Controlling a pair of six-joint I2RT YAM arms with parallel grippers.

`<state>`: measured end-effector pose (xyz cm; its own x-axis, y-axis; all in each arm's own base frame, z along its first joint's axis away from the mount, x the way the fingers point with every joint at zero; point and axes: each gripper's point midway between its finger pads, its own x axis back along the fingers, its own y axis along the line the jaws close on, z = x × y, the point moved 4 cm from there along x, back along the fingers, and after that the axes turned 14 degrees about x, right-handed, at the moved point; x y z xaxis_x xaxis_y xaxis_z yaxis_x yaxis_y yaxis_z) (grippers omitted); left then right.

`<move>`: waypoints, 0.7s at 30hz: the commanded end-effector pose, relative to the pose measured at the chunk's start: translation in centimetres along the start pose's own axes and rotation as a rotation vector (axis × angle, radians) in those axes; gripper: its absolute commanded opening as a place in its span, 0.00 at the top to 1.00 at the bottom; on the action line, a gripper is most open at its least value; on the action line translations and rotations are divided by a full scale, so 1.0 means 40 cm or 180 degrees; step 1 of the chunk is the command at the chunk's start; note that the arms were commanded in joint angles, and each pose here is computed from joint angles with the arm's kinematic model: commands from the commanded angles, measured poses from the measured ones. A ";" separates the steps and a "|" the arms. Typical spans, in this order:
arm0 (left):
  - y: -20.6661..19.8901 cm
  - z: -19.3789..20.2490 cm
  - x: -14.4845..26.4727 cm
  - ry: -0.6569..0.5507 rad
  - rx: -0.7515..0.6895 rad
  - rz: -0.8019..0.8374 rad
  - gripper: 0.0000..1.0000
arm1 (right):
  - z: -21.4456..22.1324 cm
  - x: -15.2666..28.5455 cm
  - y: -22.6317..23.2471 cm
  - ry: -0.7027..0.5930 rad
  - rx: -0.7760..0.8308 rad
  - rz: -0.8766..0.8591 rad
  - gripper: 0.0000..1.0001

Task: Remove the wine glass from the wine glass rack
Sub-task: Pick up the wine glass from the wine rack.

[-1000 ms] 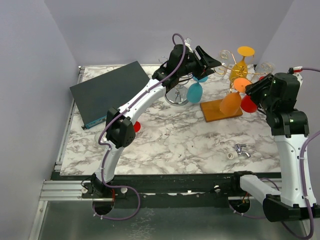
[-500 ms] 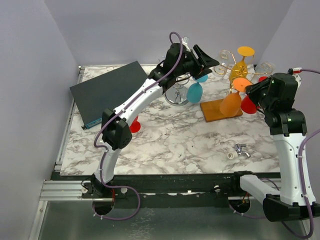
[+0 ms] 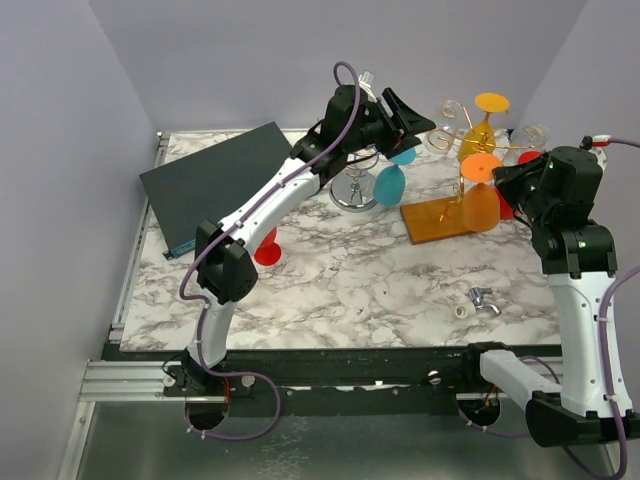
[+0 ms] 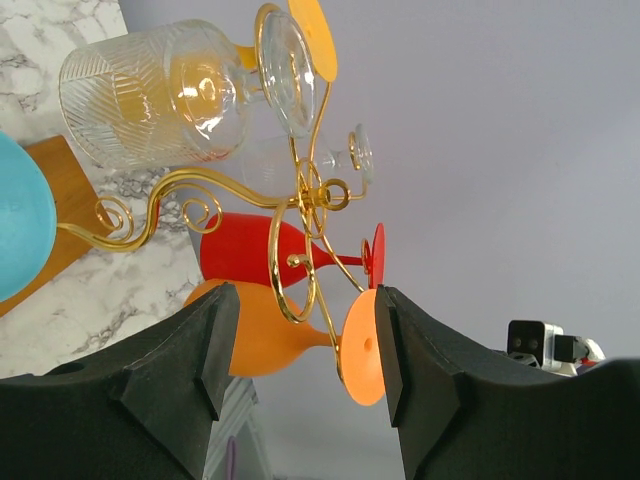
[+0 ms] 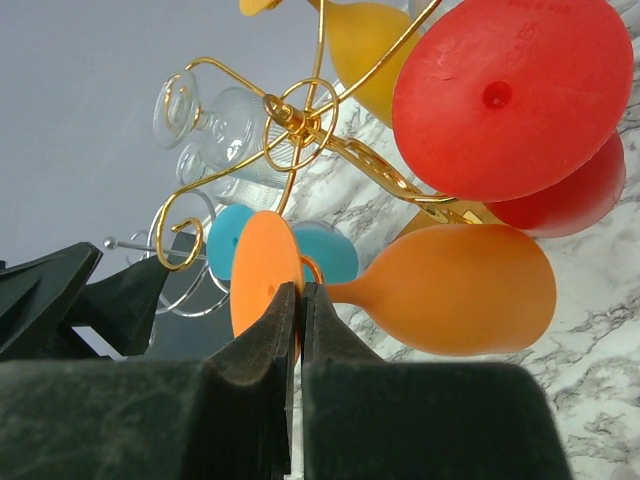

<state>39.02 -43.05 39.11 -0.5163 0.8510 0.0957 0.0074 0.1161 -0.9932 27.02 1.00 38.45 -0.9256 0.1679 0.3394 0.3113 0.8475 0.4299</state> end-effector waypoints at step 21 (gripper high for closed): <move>-0.073 0.011 0.070 -0.0021 -0.0118 0.0142 0.37 | 0.013 0.063 0.024 0.0018 -0.0338 -0.0359 0.99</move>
<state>38.02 -42.21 40.48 -0.5177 0.8517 0.0810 0.0242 0.1092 -0.9937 25.41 2.03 39.13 -0.9471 0.1037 0.3036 0.2539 0.8206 0.5120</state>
